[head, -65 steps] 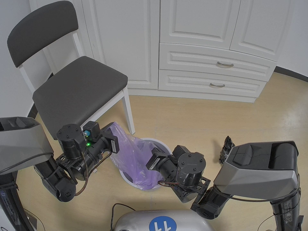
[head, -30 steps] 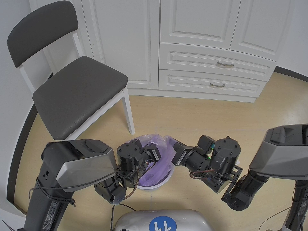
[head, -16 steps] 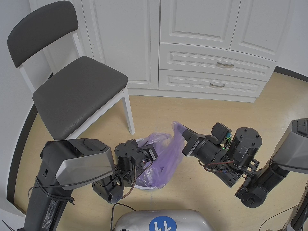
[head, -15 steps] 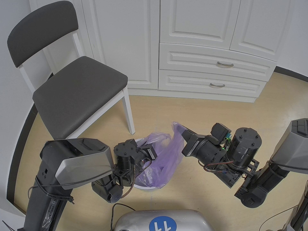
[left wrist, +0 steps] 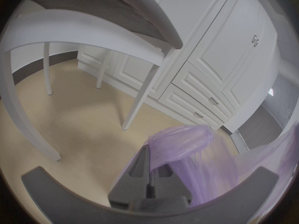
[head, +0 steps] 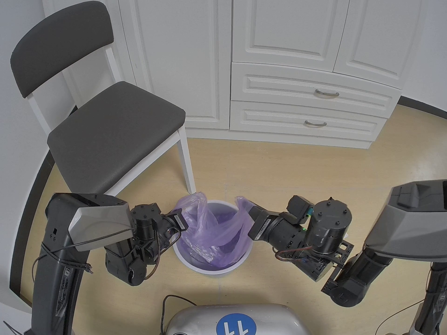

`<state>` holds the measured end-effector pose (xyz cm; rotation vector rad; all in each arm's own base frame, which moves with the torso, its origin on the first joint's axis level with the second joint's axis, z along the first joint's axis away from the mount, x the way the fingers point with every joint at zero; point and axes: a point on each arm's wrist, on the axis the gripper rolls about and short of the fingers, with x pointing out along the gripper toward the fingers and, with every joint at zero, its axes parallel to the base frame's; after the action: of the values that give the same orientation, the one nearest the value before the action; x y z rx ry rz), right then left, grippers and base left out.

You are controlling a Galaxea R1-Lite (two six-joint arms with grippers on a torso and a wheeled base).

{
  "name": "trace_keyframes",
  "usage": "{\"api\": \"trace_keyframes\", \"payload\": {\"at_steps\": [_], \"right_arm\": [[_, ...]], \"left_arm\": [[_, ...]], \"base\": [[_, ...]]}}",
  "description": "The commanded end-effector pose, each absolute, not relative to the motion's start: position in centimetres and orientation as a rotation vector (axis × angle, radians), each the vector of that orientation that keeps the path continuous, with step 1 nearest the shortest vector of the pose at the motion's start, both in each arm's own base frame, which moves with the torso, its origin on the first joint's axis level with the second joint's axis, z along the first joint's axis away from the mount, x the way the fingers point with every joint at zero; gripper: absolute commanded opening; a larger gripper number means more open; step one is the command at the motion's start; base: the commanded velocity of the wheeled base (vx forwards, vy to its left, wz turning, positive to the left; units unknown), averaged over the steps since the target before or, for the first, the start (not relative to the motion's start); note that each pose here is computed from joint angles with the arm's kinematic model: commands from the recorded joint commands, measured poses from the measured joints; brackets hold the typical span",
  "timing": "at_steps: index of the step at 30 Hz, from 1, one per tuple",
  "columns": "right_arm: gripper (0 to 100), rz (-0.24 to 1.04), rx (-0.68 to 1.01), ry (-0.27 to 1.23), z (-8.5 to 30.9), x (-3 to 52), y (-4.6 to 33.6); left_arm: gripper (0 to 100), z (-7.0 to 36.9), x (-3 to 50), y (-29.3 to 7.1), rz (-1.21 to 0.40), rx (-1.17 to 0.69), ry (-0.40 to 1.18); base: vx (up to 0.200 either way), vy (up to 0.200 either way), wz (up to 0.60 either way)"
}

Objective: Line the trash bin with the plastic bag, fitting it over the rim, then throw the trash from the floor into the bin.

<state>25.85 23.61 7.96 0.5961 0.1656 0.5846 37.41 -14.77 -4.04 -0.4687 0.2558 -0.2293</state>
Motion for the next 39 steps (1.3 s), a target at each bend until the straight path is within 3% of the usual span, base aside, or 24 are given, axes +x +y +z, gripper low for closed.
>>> {"api": "trace_keyframes", "payload": {"at_steps": [1,13,25,39], "right_arm": [[0,0.562,0.617,0.221,4.4,27.5,25.0],[0,0.674,0.703,0.177,3.9,30.0,28.3],[0,0.864,0.725,0.327,0.9,28.0,31.5],[0,1.001,0.691,0.425,-0.8,27.3,32.1]], "left_arm": [[0,-4.5,37.1,-12.7,-0.196,-0.466,0.289],[0,-3.5,34.8,-11.3,-0.183,-0.457,0.348],[0,-0.3,29.7,-10.6,-0.193,-0.46,0.418],[0,2.5,27.2,-9.9,-0.203,-0.488,0.398]], "base": [[0.0,0.0,0.0],[0.0,0.0,0.0],[0.0,0.0,0.0],[0.0,0.0,0.0]]}}
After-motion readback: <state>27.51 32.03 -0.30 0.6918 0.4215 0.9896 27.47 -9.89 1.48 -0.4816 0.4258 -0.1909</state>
